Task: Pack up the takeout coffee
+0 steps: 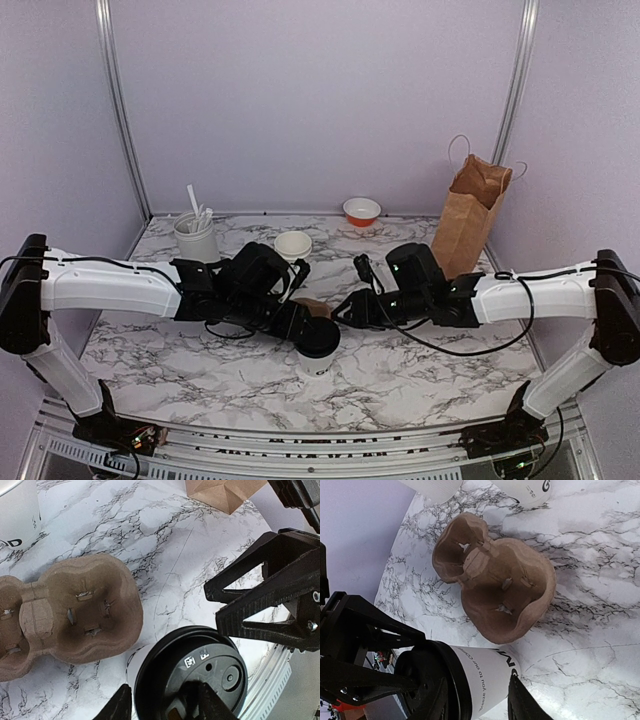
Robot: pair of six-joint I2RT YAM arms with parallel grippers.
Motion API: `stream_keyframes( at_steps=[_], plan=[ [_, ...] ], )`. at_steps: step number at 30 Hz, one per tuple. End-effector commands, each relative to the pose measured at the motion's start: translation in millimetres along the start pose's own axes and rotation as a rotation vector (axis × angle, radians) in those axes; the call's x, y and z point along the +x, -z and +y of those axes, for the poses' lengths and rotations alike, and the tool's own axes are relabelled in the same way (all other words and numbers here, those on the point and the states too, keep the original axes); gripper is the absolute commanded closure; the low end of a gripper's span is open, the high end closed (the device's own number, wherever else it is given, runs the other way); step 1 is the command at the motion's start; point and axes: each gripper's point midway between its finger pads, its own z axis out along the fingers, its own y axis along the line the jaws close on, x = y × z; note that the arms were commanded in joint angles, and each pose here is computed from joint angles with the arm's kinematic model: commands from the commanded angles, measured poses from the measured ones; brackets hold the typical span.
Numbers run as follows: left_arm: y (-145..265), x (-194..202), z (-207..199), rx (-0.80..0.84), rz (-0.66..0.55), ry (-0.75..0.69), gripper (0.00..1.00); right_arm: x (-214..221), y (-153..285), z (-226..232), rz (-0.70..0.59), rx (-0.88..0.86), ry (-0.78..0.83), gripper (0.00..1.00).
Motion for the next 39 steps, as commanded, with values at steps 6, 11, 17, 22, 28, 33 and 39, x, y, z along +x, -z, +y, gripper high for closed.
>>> stream_keyframes(
  at_steps=[6,11,17,22,28,33,39],
  plan=[
    [-11,13,10,-0.032,0.06,-0.012,0.55,23,-8,-10,0.081,0.006,-0.005,0.62],
    [-14,16,11,-0.036,0.066,-0.014,0.55,36,-7,-21,0.113,0.033,-0.016,0.63],
    [-15,20,14,-0.042,0.073,-0.009,0.55,59,-1,-39,0.151,0.094,-0.022,0.63],
    [-17,23,16,-0.043,0.08,-0.007,0.55,87,1,-46,0.193,0.112,-0.03,0.63],
    [-18,22,15,-0.041,0.081,-0.013,0.55,96,2,-46,0.187,0.135,-0.05,0.63],
    [-13,15,9,-0.026,0.063,-0.027,0.55,64,13,-30,0.095,0.157,-0.023,0.62],
    [1,-8,-4,-0.002,0.004,-0.063,0.54,20,26,-3,-0.031,0.148,0.008,0.59]
  ],
)
